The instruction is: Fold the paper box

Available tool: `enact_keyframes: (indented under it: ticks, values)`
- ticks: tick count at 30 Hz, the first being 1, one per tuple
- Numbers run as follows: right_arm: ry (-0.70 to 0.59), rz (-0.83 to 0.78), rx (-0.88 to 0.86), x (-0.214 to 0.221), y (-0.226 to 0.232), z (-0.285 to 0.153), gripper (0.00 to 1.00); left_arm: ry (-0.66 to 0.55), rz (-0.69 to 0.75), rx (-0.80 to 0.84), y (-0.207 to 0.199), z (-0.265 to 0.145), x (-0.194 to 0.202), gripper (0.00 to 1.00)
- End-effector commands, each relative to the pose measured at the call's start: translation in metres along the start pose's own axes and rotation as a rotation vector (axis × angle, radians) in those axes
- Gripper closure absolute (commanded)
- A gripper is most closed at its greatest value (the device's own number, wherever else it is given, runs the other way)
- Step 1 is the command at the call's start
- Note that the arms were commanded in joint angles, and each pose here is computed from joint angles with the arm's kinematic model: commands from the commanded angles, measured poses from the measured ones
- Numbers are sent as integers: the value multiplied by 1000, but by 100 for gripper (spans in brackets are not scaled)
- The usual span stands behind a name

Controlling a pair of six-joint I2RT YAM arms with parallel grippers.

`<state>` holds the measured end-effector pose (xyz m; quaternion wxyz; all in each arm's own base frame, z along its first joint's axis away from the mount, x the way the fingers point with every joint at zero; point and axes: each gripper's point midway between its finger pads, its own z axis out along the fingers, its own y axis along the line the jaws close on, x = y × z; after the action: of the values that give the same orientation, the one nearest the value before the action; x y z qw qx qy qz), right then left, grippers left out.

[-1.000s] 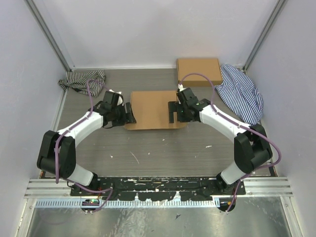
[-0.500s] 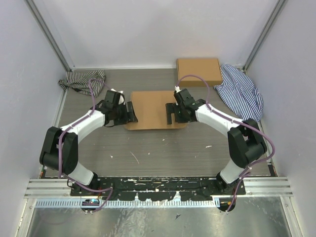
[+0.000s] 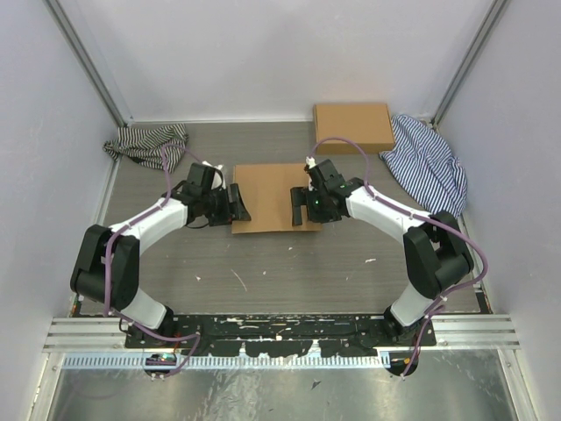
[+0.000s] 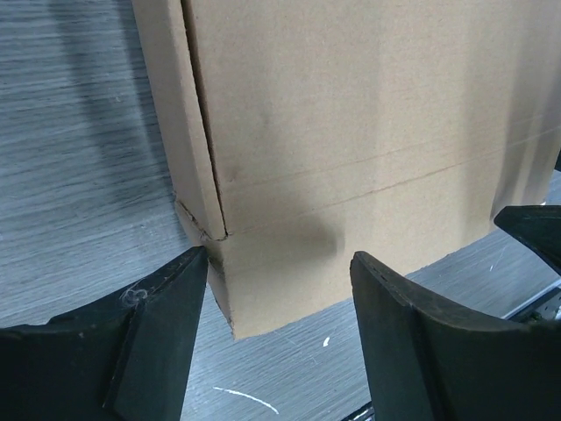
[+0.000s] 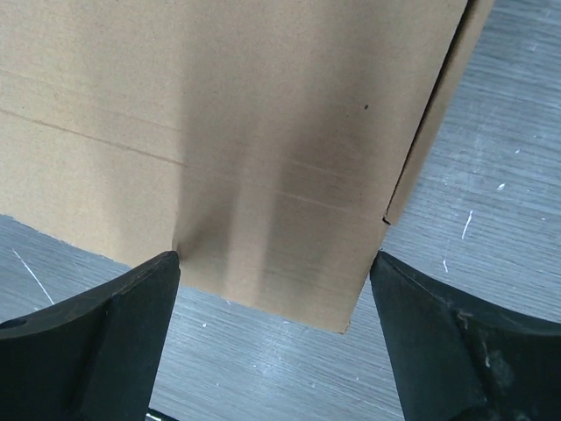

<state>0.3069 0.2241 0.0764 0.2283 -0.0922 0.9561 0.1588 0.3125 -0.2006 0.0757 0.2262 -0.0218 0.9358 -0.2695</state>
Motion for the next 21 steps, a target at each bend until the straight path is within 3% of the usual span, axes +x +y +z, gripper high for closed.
enact_keyframes:
  ticks: [1,21]
  values:
    - [-15,4,-99,-4,23,-13,7,36,-12,61,-11,-1,12,28]
    - [-19,18,30,4,-1,-10,8,74,-1,-2,-2,-6,17,30]
